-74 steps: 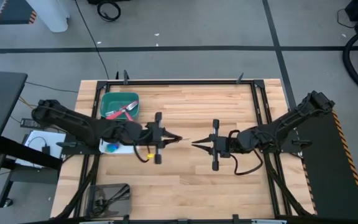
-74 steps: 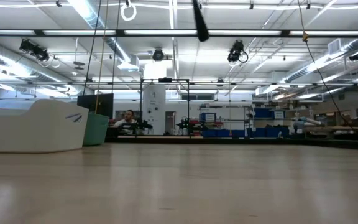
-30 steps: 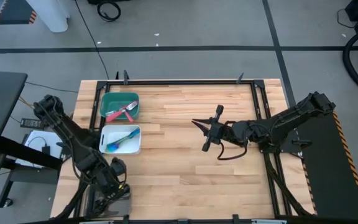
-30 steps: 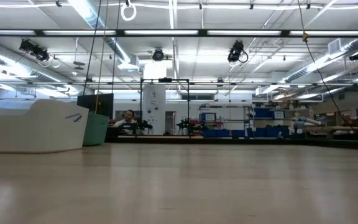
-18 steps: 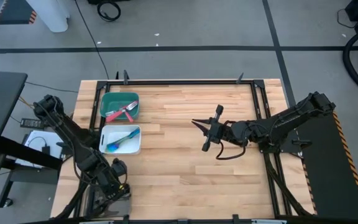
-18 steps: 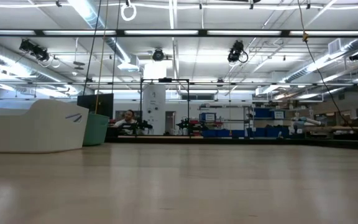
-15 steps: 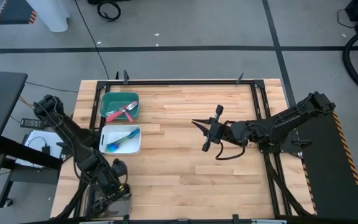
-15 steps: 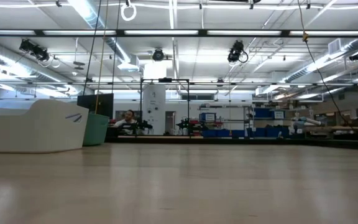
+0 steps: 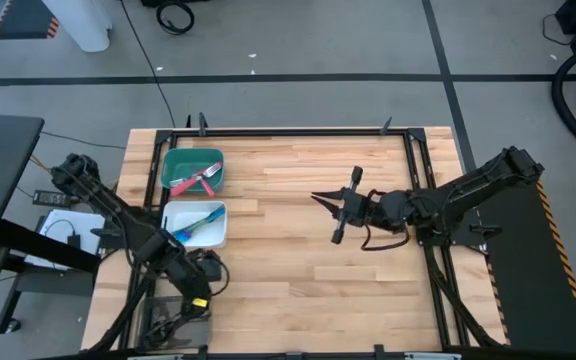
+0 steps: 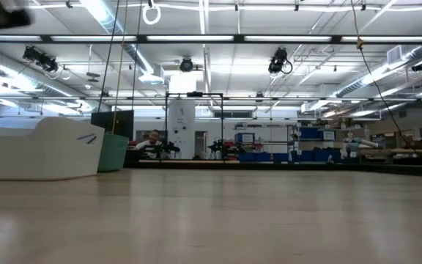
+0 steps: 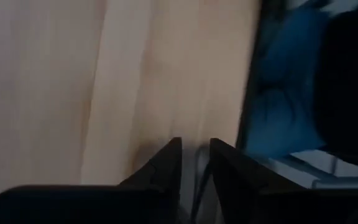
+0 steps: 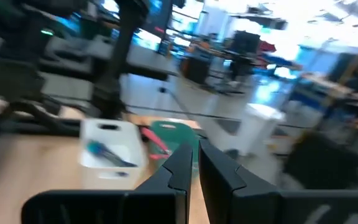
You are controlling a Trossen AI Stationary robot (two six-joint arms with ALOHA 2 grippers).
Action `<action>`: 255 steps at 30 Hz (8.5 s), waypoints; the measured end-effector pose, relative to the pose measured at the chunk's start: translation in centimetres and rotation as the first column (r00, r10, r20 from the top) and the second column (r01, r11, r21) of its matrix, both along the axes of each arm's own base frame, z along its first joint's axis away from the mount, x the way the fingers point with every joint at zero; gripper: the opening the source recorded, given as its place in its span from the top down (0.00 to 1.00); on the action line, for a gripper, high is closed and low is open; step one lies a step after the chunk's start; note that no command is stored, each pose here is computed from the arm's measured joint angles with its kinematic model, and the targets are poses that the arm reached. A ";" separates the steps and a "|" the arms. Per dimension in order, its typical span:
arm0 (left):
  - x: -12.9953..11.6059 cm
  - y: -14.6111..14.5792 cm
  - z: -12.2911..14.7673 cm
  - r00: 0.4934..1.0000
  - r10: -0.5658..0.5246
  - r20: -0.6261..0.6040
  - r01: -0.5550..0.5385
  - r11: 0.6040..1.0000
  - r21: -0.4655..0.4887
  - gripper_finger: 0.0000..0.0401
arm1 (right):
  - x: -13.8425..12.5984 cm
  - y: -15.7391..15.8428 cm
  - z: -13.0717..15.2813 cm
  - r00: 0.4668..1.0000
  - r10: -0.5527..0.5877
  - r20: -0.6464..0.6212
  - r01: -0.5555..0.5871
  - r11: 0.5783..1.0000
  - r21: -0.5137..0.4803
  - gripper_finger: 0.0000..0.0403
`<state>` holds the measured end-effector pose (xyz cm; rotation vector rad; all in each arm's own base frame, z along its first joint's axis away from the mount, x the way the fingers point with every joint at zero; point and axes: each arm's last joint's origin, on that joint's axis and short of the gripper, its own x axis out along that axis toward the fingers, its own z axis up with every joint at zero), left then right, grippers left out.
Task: Sort silverware by color (type)
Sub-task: Return to Home Position
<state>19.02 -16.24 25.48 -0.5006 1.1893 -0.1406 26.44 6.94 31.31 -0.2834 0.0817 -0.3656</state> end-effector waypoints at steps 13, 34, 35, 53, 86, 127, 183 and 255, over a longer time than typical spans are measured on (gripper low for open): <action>3.1 2.9 6.3 0.730 -0.542 0.417 0.378 0.828 0.415 0.77 | -4.4 -4.1 3.3 0.890 0.450 0.070 -0.454 0.867 0.207 0.91; -1.0 9.8 -6.4 0.707 -0.395 0.587 0.210 0.910 0.359 0.77 | -10.7 -7.3 -7.1 0.935 0.314 0.165 -0.348 0.903 0.253 0.91; -1.1 9.9 -7.0 0.705 -0.393 0.591 0.208 0.910 0.358 0.77 | -10.8 -7.3 -7.7 0.934 0.313 0.171 -0.349 0.901 0.259 0.91; -4.6 10.9 -13.5 0.659 -0.357 0.662 0.211 0.932 0.293 0.77 | -12.0 -7.2 -13.7 0.940 0.322 0.111 -0.340 0.900 0.274 0.91; -5.3 11.7 -14.6 0.750 -0.213 0.626 0.030 0.957 0.290 0.77 | -12.8 -7.4 -16.9 0.961 0.266 -0.077 -0.233 0.926 0.298 0.91; -5.0 11.6 -12.5 0.621 -0.116 0.775 -0.039 0.983 0.179 0.77 | -14.1 -7.4 -14.3 0.952 0.268 0.151 -0.297 0.927 0.230 0.91; -10.9 16.2 -3.6 -0.194 0.091 0.977 -0.343 0.926 -0.154 0.77 | -17.7 -6.8 -10.5 0.785 0.319 0.531 -0.420 0.904 0.077 0.91; -10.8 16.1 -3.7 -0.183 0.091 0.979 -0.342 0.928 -0.151 0.77 | -17.7 -6.7 -10.5 0.781 0.328 0.531 -0.430 0.899 0.077 0.91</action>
